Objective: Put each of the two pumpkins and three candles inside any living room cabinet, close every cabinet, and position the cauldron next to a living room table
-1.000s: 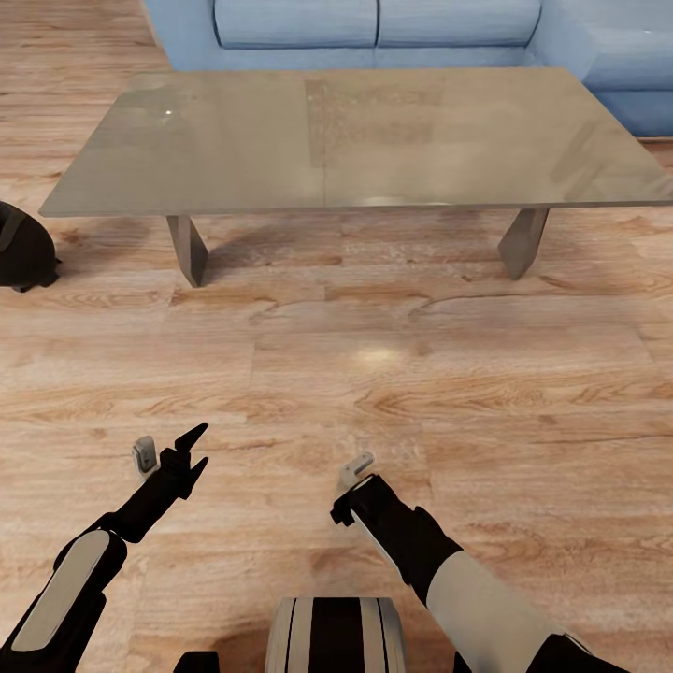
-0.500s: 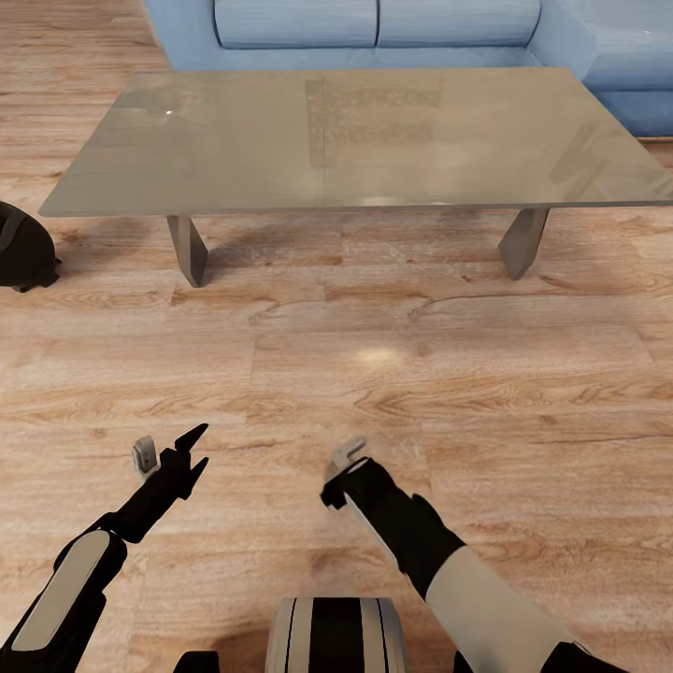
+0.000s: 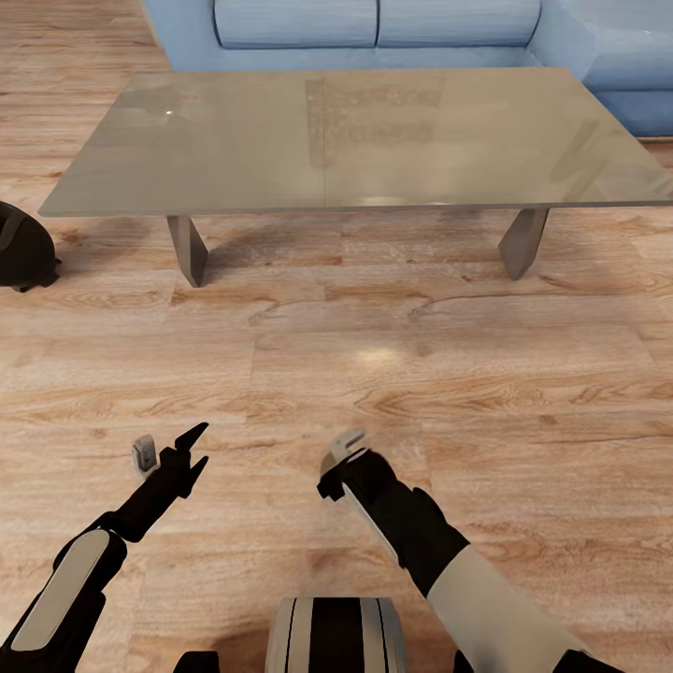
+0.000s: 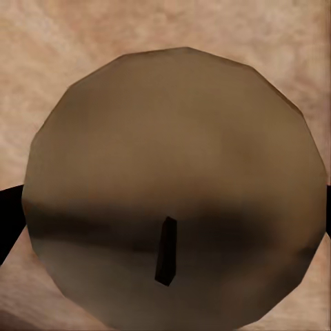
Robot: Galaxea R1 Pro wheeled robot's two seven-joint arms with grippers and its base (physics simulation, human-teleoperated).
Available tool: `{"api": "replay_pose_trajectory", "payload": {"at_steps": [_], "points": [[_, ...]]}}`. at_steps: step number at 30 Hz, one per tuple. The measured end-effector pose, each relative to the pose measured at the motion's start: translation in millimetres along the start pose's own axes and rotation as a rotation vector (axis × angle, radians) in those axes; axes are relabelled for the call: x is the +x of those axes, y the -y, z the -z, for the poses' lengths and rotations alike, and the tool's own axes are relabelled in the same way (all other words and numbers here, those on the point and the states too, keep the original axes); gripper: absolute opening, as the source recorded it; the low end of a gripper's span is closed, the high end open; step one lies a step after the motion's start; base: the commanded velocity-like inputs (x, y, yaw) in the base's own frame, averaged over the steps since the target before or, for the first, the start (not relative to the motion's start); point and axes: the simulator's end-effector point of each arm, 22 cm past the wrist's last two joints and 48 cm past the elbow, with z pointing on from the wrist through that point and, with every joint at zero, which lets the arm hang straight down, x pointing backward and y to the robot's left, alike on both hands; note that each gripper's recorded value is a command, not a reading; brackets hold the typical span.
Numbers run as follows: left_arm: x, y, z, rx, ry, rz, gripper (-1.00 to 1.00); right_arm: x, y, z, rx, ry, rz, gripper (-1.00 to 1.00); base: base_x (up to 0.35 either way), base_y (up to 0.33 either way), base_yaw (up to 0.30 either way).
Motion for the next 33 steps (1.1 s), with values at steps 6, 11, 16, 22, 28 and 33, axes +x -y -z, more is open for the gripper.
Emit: {"api": "replay_pose_trajectory", "payload": {"at_steps": [6, 11, 16, 22, 28, 33], "points": [[15, 5, -3.3, 0.010, -0.028, -0.012, 1.00, 0, 10, 0.1, 0.004, -0.002, -0.041, -1.00, 0.000, 0.000, 0.000], [18, 19, 0.4, 0.031, -0.057, -0.013, 1.00, -8, 12, 9.7, 0.012, 0.017, -0.039, -1.00, 0.000, 0.000, 0.000], [37, 37, 12.0, 0.079, -0.197, 0.059, 1.00, -15, 15, 19.3, 0.021, 0.033, -0.036, -1.00, 0.000, 0.000, 0.000], [38, 51, 17.2, 0.109, -0.209, 0.084, 1.00, -23, 16, 30.8, 0.031, 0.052, -0.033, -1.00, 0.000, 0.000, 0.000], [40, 64, 20.7, 0.131, -0.213, 0.078, 1.00, -28, 18, 41.3, 0.042, 0.066, -0.029, -1.00, 0.000, 0.000, 0.000], [47, 78, 22.7, 0.158, -0.219, 0.085, 1.00, -34, 21, 50.9, 0.054, 0.081, -0.025, -1.00, 0.000, 0.000, 0.020]]}}
